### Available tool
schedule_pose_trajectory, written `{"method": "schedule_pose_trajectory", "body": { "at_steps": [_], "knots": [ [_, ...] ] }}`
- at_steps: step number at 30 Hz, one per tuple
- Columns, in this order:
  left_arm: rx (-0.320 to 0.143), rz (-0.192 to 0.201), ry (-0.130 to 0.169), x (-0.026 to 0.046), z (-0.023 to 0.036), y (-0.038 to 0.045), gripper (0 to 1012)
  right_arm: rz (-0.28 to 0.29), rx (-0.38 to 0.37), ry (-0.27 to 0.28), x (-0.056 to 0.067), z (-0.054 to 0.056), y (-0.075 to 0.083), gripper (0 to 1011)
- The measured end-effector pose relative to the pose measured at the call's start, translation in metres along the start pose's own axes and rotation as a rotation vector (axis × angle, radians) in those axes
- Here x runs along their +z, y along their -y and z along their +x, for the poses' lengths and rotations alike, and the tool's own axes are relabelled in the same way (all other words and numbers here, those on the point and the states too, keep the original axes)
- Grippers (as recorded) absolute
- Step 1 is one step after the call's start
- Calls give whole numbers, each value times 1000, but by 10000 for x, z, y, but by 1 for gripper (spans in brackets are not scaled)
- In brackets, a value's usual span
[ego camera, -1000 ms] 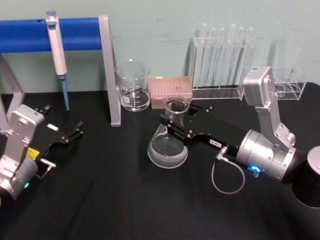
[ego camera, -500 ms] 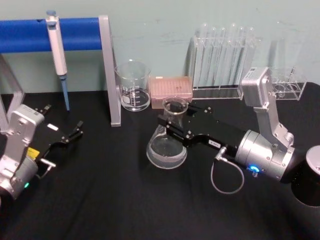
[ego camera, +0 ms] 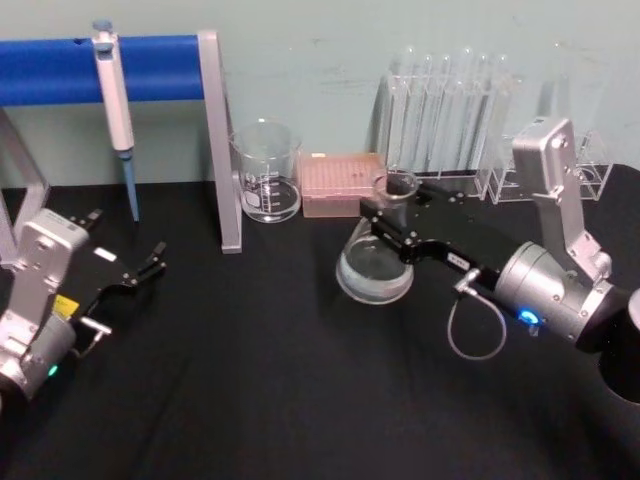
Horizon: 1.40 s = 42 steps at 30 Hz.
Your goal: Grasp the erlenmeyer flask with one hand, shake it three times, then place it back.
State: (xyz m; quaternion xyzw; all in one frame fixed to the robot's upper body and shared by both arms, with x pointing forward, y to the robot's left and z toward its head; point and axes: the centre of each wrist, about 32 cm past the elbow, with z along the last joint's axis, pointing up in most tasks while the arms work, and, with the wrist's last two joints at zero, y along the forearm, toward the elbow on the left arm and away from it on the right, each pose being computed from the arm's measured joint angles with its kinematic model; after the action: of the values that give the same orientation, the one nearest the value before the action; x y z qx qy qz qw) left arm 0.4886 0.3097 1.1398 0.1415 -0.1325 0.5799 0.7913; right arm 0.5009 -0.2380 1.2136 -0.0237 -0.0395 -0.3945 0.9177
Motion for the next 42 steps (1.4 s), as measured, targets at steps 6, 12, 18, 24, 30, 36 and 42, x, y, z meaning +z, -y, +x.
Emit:
{"method": "schedule_pose_trajectory", "body": {
  "at_steps": [6,12,18,24,30,36,42],
  "knots": [
    [0,0,0,0,0,0,1001,-5,-56,4,-7,56,46,457],
    [0,0,0,0,0,0,1001,-12,-114,10,-14,108,100,456],
    [0,0,0,0,0,0,1001,-16,-148,12,-18,139,134,456],
    [0,0,0,0,0,0,1001,-19,-163,12,-23,148,149,456],
    [0,0,0,0,0,0,1001,-19,-164,10,-22,142,144,456],
    [0,0,0,0,0,0,1001,-19,-140,9,-22,118,117,457],
    [0,0,0,0,0,0,1001,-20,-100,8,-18,87,85,456]
  ]
}}
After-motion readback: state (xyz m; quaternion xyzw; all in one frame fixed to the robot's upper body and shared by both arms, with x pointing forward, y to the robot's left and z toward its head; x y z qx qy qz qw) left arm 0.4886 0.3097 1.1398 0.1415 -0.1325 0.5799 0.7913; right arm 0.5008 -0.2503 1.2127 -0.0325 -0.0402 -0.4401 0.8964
